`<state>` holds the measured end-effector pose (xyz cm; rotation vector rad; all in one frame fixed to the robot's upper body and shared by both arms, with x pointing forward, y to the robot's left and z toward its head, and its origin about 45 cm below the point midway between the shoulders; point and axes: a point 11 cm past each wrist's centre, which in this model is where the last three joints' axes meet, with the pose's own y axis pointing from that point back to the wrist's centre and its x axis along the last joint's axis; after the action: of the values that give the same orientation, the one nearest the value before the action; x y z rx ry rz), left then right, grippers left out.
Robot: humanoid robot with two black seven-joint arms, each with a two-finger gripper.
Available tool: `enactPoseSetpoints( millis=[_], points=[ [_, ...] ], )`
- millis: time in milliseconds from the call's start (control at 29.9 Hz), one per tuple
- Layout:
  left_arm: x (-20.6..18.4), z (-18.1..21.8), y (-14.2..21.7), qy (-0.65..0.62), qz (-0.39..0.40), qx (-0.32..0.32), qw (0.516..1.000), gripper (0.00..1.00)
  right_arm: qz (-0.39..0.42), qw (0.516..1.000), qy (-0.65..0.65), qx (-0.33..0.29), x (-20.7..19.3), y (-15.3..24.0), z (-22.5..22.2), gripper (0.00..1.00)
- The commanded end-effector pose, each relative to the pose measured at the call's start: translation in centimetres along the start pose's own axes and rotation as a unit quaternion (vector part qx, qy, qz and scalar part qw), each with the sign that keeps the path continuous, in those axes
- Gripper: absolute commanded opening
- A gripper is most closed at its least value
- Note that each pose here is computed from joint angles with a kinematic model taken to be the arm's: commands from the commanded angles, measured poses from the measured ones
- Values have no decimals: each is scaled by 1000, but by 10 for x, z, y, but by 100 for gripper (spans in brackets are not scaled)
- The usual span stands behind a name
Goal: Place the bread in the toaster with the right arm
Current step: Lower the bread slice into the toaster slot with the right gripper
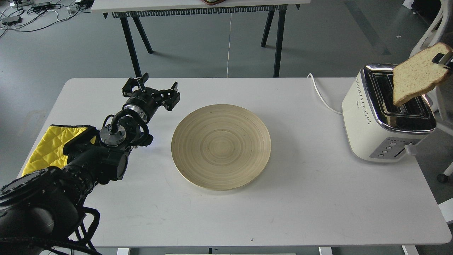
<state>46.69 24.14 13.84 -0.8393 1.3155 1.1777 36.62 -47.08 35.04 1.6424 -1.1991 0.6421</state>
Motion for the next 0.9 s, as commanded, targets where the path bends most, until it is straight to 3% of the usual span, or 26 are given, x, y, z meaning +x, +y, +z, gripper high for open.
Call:
enactPoseSetpoints(
  millis=[0, 870],
  points=[
    [0, 0, 0, 0, 0, 0, 1000, 100, -1, 1000, 0, 0, 0, 0, 0, 0],
    [0, 0, 0, 0, 0, 0, 1000, 100, -31, 999, 8, -4, -22, -13, -4, 0]
  ],
)
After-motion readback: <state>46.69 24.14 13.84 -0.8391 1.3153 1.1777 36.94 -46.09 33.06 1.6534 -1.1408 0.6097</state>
